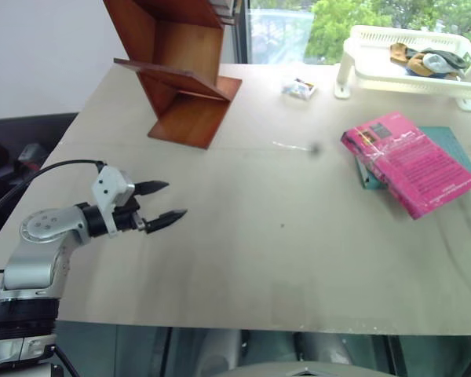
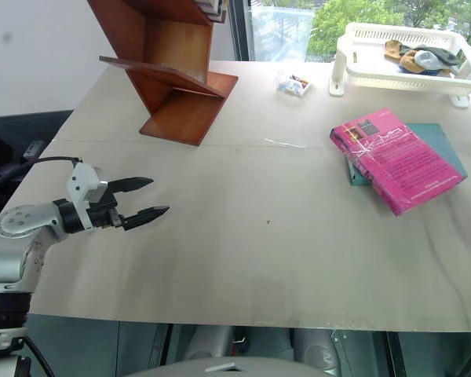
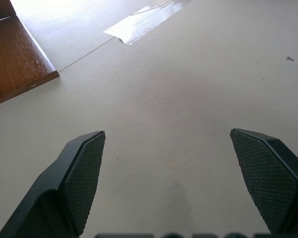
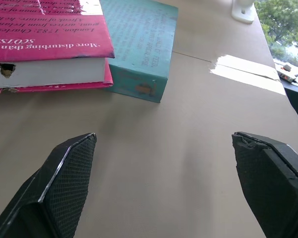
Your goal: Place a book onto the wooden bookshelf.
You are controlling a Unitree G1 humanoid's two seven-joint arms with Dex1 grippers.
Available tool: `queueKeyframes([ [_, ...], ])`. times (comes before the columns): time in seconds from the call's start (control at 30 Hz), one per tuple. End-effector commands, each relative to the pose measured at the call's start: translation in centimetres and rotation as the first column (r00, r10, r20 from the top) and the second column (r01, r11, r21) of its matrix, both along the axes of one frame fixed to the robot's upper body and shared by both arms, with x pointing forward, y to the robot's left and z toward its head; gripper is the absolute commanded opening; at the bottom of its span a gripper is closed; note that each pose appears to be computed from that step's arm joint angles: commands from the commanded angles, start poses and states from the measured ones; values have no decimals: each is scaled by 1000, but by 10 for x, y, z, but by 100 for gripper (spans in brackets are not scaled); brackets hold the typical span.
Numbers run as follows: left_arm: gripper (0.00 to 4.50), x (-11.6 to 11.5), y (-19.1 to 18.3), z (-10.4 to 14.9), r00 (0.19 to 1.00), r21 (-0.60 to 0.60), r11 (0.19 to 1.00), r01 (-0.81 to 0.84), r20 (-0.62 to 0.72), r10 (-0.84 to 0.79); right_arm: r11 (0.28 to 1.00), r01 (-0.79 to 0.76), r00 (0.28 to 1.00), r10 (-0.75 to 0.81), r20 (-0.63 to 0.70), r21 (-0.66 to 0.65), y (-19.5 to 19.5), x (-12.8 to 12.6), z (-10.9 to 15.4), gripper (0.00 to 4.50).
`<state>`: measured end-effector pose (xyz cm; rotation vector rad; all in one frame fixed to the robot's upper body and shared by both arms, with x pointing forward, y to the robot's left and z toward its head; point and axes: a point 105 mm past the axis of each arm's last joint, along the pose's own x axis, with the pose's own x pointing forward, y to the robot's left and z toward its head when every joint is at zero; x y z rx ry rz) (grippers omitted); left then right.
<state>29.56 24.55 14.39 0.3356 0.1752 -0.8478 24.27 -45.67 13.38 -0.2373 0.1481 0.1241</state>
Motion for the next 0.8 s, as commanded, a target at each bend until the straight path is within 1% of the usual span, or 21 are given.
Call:
queueKeyframes([
  [0.03, 443, -6, -5, 35, 995, -24, 998, 53, 87, -51, 999, -20, 998, 23, 60, -43, 0, 6, 22, 450],
  [0.07, 443, -6, -8, 45, 991, -34, 997, 66, 116, -61, 998, -38, 997, 41, 58, -48, 4, 11, 22, 450],
  [0.13, 443, -7, -10, 54, 987, -36, 996, 80, 140, -74, 997, -58, 996, 61, 60, -51, 8, 17, 24, 450],
  [0.6, 443, -7, -12, 53, 988, -47, 996, 78, 140, -71, 995, -74, 995, 78, 62, -66, 10, 21, 30, 450],
  [0.67, 443, -6, -13, 54, 986, -50, 995, 84, 146, -76, 996, -63, 995, 67, 68, -66, 9, 22, 31, 450],
  [0.8, 443, -5, -15, 57, 984, -48, 993, 105, 146, -97, 1000, -4, 994, 6, 107, -13, 6, 32, 35, 450],
])
